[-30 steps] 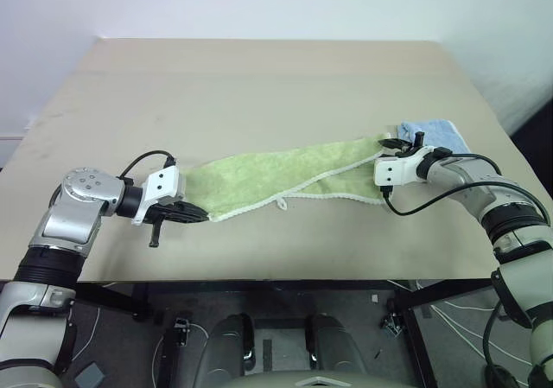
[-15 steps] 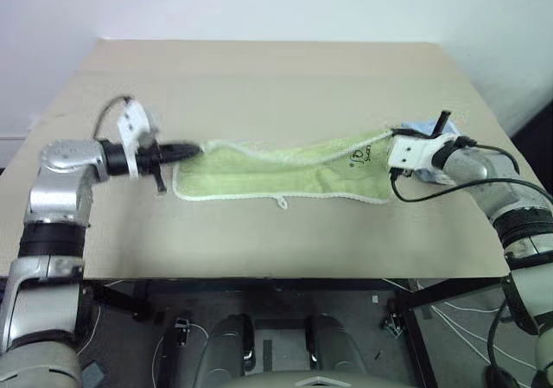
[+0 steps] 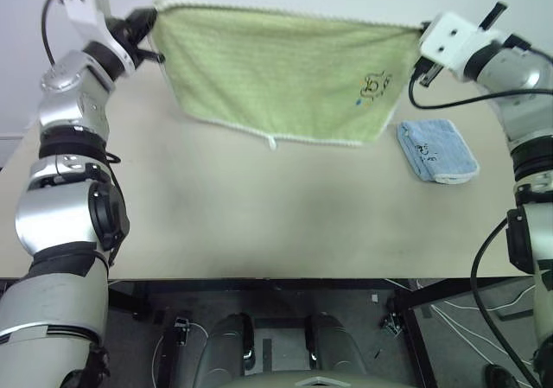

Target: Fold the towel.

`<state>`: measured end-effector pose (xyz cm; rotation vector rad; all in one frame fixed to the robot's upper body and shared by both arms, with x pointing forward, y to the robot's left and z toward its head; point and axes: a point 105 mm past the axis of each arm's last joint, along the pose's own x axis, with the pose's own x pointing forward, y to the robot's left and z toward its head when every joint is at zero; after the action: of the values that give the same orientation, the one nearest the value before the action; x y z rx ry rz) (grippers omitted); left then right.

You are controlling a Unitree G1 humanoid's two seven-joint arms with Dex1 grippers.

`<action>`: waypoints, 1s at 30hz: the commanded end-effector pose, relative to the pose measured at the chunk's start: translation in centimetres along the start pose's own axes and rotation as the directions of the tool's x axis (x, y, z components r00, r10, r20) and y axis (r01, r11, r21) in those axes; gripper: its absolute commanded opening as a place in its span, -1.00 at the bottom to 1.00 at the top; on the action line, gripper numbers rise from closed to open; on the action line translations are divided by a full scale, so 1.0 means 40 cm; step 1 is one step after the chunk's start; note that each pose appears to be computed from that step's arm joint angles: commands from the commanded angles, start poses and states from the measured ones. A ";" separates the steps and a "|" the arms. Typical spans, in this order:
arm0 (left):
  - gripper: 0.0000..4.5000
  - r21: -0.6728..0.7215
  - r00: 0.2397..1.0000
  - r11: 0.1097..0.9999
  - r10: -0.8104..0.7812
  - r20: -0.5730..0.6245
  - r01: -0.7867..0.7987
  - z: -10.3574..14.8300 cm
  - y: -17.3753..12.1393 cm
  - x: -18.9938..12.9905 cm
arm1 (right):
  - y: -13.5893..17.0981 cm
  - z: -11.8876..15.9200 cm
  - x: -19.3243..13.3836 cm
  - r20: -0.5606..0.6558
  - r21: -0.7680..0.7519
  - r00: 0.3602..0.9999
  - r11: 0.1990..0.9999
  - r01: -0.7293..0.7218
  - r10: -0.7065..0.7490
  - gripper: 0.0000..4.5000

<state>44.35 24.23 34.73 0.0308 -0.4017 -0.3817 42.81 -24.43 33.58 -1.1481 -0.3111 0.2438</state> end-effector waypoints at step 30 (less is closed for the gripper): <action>-1.00 0.118 0.826 0.981 -0.064 -0.560 0.156 -0.334 0.060 -0.333 | 0.369 -0.019 -0.165 0.041 0.237 0.809 0.781 -0.578 0.586 -0.99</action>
<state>38.36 29.94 17.51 0.2553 0.1554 -0.5033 35.42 -20.46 18.84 -0.9473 0.1071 0.8487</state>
